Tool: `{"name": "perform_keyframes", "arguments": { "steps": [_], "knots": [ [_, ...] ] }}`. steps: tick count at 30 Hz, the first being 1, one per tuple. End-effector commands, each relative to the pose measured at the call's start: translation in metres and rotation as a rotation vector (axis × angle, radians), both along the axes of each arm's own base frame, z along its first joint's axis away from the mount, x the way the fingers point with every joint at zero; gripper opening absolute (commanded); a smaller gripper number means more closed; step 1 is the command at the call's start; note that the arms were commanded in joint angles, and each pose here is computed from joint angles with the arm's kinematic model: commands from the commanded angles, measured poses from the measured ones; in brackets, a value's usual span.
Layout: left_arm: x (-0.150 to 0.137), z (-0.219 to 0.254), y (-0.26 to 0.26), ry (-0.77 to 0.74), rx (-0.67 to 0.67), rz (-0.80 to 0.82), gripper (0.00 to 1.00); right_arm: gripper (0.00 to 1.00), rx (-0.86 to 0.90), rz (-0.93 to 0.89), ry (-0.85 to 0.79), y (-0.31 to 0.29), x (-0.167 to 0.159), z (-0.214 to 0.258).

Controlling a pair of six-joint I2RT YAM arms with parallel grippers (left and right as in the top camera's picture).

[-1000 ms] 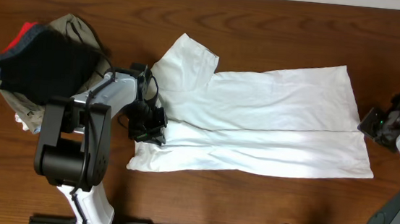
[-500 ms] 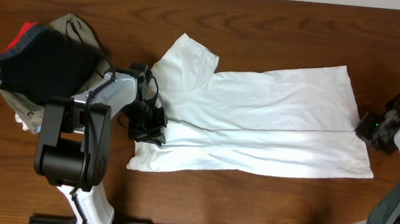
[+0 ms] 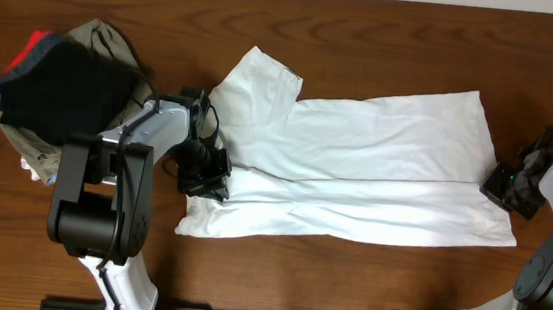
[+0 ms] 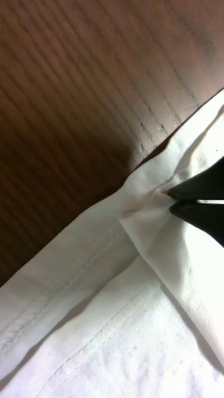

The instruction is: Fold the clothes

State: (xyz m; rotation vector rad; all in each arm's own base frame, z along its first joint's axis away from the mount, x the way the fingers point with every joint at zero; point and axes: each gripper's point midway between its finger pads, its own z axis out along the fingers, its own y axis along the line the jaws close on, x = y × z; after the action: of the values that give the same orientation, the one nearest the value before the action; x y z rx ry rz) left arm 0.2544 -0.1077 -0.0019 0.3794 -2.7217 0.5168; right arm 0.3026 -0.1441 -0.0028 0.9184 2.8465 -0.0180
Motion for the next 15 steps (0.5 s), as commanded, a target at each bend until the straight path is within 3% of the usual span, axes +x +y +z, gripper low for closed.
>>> {"name": "perform_keyframes", "arguments": {
  "steps": [1,15],
  "knots": [
    [0.004,-0.011,0.009,-0.023,0.036,-0.022,0.13,0.01,0.014,-0.013,0.020,0.001,-0.004,-0.006],
    [0.005,-0.012,0.008,-0.028,0.035,-0.022,0.12,0.01,-0.076,-0.011,-0.170,-0.006,0.013,0.068]
  ]
}}
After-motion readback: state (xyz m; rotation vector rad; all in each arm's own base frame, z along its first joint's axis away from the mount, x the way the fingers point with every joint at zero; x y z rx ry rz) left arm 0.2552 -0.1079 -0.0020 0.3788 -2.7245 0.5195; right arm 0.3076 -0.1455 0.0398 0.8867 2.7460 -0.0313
